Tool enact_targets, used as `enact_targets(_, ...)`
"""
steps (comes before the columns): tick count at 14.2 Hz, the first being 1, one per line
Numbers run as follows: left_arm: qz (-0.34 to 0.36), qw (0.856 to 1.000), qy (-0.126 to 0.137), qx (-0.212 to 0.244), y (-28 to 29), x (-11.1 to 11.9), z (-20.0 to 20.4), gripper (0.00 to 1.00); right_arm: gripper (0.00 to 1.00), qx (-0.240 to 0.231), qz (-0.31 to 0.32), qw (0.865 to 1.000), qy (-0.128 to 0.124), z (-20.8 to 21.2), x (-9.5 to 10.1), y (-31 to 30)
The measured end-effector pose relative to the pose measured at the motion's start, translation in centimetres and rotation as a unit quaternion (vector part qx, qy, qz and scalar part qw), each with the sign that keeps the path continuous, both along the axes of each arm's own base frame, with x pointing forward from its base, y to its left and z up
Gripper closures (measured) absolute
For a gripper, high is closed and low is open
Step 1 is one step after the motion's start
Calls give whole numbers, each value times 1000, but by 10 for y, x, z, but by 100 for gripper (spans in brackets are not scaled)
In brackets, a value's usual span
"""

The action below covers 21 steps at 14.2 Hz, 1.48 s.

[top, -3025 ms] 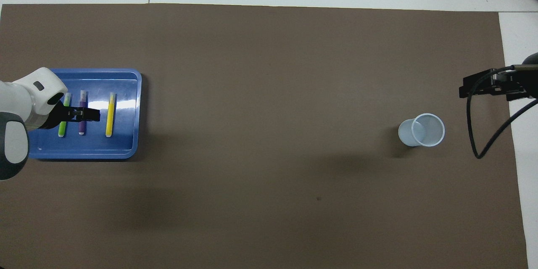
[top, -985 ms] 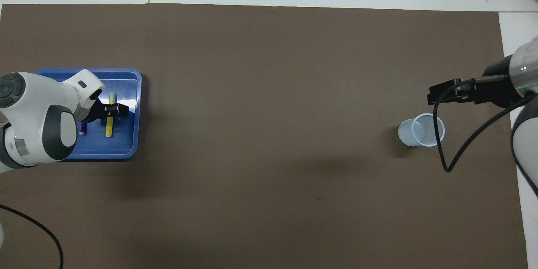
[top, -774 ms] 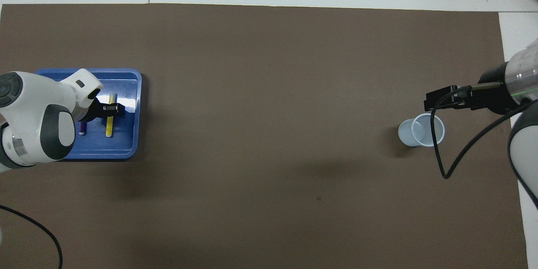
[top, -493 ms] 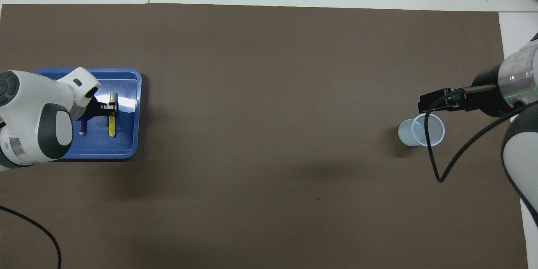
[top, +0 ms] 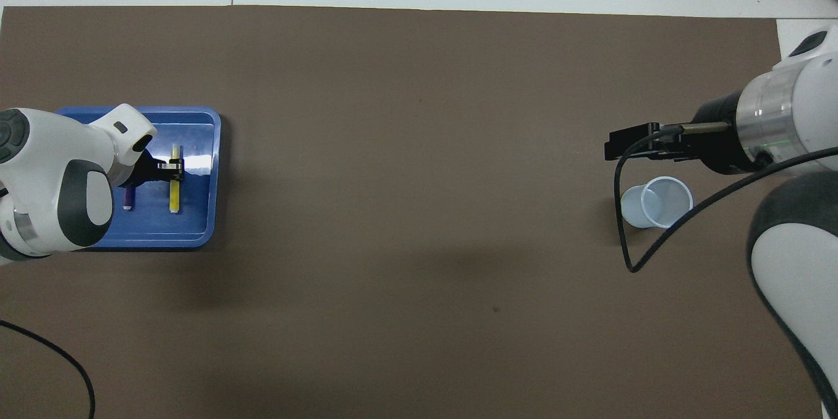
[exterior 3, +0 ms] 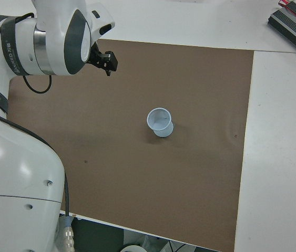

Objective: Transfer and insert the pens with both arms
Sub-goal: 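Grasp the yellow pen with the left gripper while the right gripper advances, then carry the yellow pen toward the right gripper while the right gripper approaches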

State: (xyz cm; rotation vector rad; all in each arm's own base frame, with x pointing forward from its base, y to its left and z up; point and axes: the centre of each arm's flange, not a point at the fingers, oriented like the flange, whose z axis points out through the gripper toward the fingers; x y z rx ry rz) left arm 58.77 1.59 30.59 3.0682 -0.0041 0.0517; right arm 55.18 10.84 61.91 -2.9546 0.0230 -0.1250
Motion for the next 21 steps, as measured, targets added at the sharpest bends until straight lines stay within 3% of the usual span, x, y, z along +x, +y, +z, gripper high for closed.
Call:
enact_targets(3,16,1000,23,-6,-2,15,33,83,0,1,-4,1000,1,0,0,2)
enact_targets(6,78,996,36,-11,-7,27,85,83,0,4,-2,1000,0,0,-1,7)
enact_targets(11,225,974,35,-17,-24,15,154,83,0,13,-10,1000,1,0,-2,16)
enact_targets(14,336,940,47,-30,-43,3,189,83,0,27,-12,1000,1,1,-2,18)
enact_targets(17,435,892,77,-100,-60,-6,221,83,0,40,-27,999,6,2,-2,20)
enact_targets(21,510,833,124,-175,-74,-20,254,83,0,44,-33,998,9,2,-4,27)
